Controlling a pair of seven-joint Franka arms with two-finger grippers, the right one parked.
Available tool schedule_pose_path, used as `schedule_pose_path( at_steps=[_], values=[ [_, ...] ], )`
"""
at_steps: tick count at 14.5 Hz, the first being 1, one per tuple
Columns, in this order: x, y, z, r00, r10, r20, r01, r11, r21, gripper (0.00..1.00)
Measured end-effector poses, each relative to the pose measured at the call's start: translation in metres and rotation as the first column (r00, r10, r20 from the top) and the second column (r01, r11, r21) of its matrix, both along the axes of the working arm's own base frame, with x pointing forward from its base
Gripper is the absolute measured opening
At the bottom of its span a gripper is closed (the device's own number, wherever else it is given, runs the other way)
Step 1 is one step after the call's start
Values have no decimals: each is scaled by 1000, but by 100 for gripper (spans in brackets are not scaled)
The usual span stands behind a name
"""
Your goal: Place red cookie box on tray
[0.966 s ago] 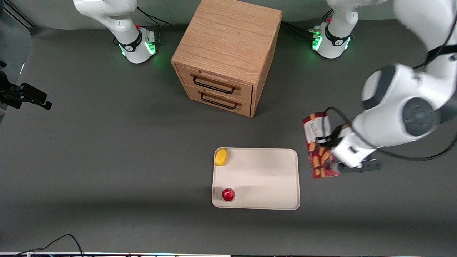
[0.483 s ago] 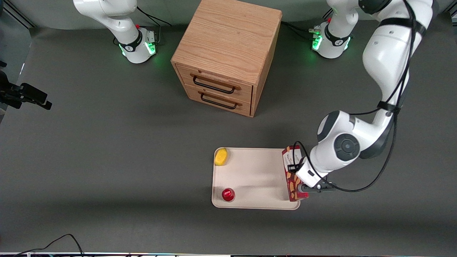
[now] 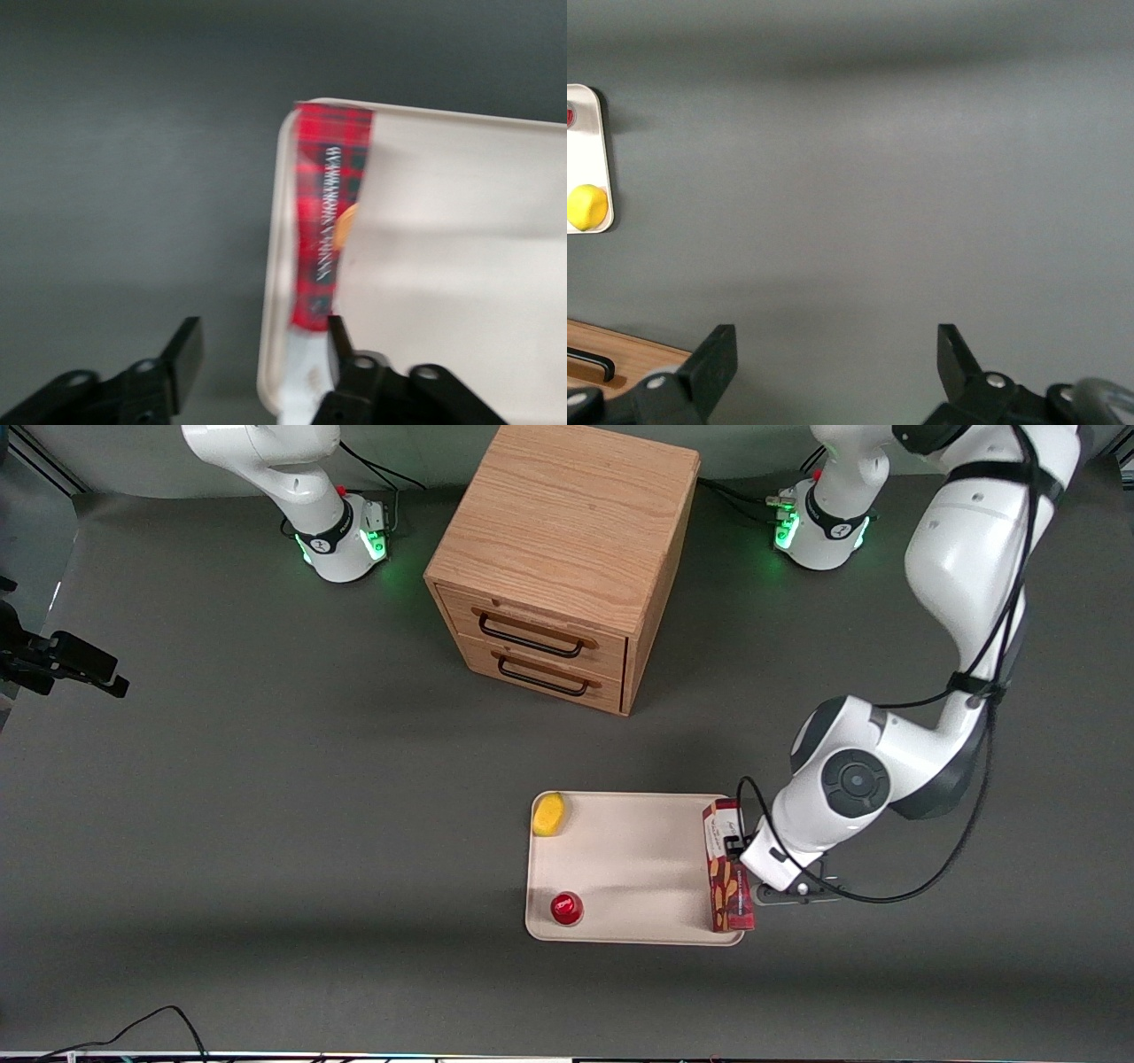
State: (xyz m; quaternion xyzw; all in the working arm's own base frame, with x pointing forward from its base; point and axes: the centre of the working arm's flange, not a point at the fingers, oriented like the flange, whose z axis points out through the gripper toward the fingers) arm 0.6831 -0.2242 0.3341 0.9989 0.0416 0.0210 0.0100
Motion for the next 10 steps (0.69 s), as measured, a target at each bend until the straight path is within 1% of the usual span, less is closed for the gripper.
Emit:
schedule_pose_path(
  at_steps=[1, 2, 3, 4, 6, 8, 10],
  values=[
    [-5, 8, 27, 1000, -7, -23, 7, 1000, 16, 82],
    [-11, 21, 58, 998, -24, -54, 26, 999, 28, 92],
    [-18, 40, 89, 996, -41, -82, 44, 999, 28, 99],
    [-25, 65, 123, 993, -61, -104, 63, 998, 23, 100],
    [-45, 123, 184, 988, -85, -131, 87, 996, 14, 100],
    [-73, 166, 233, 981, -104, -162, 108, 994, 20, 100],
    [-102, 192, 266, 974, -127, -189, 135, 991, 27, 100]
  ],
)
